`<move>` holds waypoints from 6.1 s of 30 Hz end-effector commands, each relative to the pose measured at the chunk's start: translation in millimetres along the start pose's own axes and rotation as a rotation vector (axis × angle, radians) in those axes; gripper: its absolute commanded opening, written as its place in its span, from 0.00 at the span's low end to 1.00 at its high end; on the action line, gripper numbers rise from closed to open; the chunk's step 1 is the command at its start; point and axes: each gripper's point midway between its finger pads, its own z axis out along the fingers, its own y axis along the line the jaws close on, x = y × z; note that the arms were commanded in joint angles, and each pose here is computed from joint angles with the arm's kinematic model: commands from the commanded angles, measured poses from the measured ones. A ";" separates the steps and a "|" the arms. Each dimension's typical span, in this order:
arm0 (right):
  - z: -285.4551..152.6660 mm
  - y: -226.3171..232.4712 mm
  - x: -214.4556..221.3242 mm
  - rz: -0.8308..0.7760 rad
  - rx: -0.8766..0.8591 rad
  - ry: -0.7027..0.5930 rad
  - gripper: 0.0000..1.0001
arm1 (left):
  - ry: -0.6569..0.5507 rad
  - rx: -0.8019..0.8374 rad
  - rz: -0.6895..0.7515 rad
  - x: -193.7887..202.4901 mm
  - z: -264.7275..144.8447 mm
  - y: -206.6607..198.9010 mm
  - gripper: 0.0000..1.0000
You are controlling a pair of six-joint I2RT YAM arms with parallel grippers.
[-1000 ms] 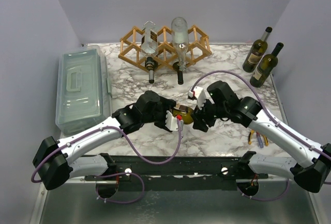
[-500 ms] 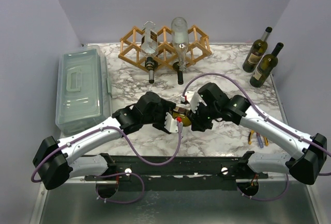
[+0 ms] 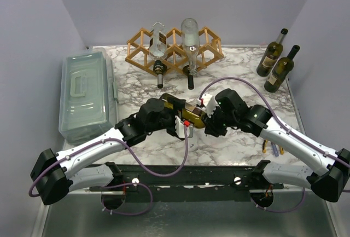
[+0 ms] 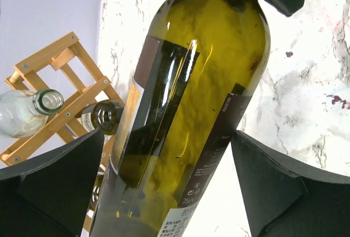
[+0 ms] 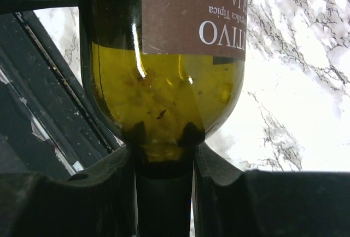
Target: Put the wine bottle on the wine rack
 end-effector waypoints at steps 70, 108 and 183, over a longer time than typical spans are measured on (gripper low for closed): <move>-15.8 -137.7 -30.2 0.424 0.742 -0.061 0.01 | 0.122 -1.317 -0.680 64.8 -151.8 207.2 0.94; 50.9 -248.4 -106.3 0.636 0.753 -0.248 0.01 | 0.106 -1.302 -0.686 67.1 -148.9 208.3 0.94; -246.4 -388.0 5.8 0.995 1.474 -0.525 0.79 | 0.015 -1.290 -0.792 72.7 -150.5 210.6 0.91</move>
